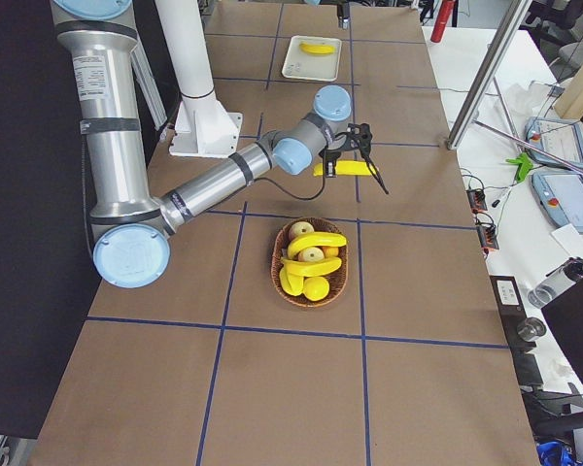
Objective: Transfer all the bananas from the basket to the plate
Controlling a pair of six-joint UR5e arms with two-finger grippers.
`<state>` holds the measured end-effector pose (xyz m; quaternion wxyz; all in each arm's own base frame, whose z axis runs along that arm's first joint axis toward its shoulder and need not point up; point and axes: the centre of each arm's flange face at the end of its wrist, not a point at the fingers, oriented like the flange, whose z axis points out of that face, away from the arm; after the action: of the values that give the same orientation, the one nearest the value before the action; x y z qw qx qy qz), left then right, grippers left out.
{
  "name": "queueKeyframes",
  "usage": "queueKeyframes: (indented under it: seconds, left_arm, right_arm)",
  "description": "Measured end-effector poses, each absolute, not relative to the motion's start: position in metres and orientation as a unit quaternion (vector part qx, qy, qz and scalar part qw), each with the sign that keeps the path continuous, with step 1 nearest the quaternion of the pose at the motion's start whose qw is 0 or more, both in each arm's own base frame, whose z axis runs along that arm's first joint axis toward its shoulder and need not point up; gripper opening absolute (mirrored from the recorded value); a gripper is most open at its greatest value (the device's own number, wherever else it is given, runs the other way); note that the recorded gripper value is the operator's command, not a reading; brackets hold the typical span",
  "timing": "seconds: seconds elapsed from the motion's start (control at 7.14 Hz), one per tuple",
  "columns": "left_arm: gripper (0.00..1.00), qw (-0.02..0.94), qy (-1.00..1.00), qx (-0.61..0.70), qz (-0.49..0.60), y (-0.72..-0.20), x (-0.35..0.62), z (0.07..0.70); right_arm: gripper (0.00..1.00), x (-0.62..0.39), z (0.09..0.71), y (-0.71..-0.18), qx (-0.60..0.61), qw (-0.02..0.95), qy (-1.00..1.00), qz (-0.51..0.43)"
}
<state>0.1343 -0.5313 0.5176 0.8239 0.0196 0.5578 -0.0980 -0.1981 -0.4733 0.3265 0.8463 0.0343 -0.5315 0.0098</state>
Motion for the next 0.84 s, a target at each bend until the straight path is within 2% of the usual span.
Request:
queueKeyframes:
  seconds: [0.42, 0.84]
  left_arm:
    - [0.96, 0.785, 0.593, -0.009, -0.177, -0.552, 0.246, 0.411]
    - [0.96, 0.698, 0.674, -0.080, -0.230, -0.525, 0.340, 0.279]
  right_arm:
    - [0.03, -0.320, 0.204, -0.454, 0.036, 0.823, -0.563, 0.064]
    - [0.03, -0.408, 0.160, -0.394, 0.067, 0.764, -0.635, 0.093]
